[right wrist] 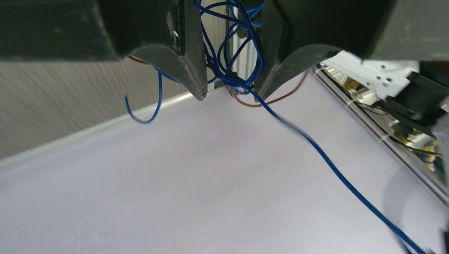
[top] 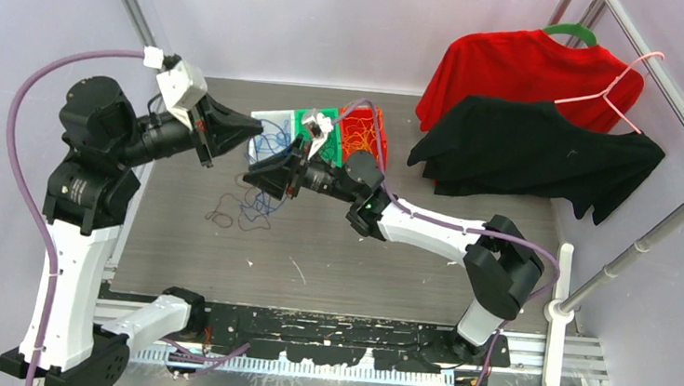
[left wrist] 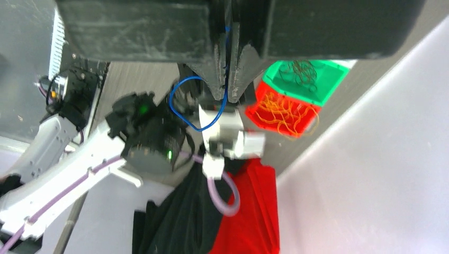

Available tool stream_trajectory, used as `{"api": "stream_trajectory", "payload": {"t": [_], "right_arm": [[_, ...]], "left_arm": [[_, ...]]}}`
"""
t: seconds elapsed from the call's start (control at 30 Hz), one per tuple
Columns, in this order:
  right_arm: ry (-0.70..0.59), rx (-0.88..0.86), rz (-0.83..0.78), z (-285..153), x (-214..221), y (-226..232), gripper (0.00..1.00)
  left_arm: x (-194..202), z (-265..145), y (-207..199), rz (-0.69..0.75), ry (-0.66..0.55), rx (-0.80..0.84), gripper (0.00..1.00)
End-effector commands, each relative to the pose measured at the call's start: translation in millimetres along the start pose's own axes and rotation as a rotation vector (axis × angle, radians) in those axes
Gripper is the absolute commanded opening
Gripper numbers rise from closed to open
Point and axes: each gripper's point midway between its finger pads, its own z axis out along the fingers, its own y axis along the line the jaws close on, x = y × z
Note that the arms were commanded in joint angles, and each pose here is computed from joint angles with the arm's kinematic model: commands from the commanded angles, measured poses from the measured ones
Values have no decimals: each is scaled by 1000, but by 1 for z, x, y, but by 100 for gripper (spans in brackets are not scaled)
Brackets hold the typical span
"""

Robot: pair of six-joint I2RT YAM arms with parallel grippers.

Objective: Untangle the cables
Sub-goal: Untie the cable.

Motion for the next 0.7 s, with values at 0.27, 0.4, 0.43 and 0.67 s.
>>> {"api": "stream_trajectory", "payload": {"t": [0.27, 0.4, 0.43, 0.67], "right_arm": [[145, 256, -172, -46, 65, -60, 43], [191, 313, -195, -62, 81, -73, 43], [197, 329, -199, -67, 85, -75, 41], [195, 404, -213, -94, 87, -78, 38]], "left_arm": [[-134, -13, -1, 194, -286, -32, 0], [-165, -21, 5, 272, -356, -89, 0], [-172, -23, 6, 297, -377, -107, 0], [-166, -26, 5, 311, -362, -118, 0]]}}
